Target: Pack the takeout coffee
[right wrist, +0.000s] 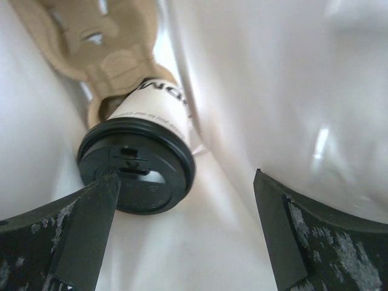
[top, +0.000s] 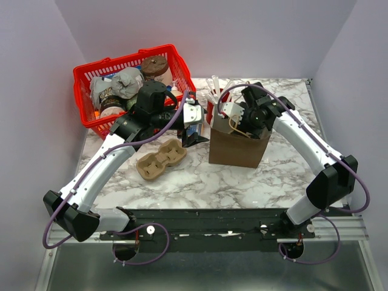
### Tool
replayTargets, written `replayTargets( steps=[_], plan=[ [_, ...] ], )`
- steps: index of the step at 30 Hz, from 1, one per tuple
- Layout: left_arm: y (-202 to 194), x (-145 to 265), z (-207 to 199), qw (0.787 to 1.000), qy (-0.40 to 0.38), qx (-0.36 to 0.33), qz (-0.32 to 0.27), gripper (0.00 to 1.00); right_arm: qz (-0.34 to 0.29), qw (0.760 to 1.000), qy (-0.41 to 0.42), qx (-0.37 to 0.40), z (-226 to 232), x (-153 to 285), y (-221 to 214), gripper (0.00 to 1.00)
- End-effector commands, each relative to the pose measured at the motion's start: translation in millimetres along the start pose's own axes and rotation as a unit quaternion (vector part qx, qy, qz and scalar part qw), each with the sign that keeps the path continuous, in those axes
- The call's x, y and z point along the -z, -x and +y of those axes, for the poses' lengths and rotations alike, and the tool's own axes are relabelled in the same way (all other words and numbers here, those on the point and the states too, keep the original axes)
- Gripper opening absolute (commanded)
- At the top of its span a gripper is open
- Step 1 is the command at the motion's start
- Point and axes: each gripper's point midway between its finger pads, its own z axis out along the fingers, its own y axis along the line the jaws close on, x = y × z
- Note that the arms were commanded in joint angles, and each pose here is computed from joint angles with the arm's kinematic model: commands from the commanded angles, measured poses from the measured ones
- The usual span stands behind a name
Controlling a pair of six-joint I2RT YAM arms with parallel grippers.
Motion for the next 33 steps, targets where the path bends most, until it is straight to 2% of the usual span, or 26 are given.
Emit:
replayTargets(
  steps=[1, 7, 17, 33],
  plan=[
    [4.2, 0.5, -0.4, 1.0, 0.004, -0.005, -0.006, 0.99, -0.03, 0.999, -0.013, -0.014, -5.2, 25.9, 10.7, 1.0],
    [3.5, 0.0, 0.3, 1.0, 0.004, -0.004, -0.006, 0.99, -0.041, 0.999, -0.015, -0.021, -8.4, 38.0, 17.6, 1.0],
    [0.6, -1.6, 0.1, 1.0, 0.003, -0.001, -0.004, 0.99, -0.046, 0.998, 0.004, -0.037, -0.5, 34.2, 18.5, 0.96],
    [-2.4, -8.0, 4.2, 1.0, 0.002, 0.009, -0.006, 0.99, -0.174, 0.982, -0.037, -0.067, -19.5, 106.3, 66.9, 0.95]
  ],
)
